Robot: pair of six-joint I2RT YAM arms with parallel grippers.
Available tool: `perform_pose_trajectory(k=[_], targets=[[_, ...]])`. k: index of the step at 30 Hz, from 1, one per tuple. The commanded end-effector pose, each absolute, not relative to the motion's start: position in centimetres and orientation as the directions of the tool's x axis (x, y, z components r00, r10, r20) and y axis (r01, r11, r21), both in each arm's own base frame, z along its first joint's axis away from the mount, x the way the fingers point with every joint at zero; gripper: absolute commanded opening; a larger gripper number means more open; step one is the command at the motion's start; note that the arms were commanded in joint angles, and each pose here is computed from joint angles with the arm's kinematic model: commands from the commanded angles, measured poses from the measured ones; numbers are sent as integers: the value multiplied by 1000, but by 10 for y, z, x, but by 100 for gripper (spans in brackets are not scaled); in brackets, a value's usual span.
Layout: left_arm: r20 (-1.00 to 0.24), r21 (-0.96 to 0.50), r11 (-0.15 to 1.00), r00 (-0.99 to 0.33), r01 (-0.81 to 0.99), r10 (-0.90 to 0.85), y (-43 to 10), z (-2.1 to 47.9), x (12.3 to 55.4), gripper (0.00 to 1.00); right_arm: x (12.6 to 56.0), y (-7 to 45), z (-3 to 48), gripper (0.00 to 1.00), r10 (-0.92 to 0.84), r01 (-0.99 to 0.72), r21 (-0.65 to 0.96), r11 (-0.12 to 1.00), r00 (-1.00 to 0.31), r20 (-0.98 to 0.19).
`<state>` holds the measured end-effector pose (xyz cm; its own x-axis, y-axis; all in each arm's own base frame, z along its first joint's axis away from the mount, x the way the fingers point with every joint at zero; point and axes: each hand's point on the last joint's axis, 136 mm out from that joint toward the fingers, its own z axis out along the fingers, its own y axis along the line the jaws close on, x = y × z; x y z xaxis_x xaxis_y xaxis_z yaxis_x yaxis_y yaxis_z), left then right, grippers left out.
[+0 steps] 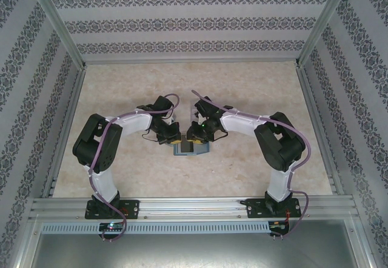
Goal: Take the credit cards out of the card holder
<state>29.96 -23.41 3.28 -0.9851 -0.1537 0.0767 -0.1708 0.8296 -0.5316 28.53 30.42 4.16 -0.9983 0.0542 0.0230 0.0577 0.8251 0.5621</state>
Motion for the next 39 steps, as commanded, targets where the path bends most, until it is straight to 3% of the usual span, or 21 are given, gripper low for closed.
perform_pose_trajectory(k=[1,17,39], targets=[[49,-519,844,-990,-138,-132,-234,51,297,4,288,307,52,30,50,50,614,788,-999,17],[93,-434,893,-992,-117,-85,-233,25,286,4,284,292,16,28,23,53,536,843,-998,61],[141,-321,941,-988,-104,-61,-212,-4,270,4,286,321,58,19,14,21,729,684,-1000,16]])
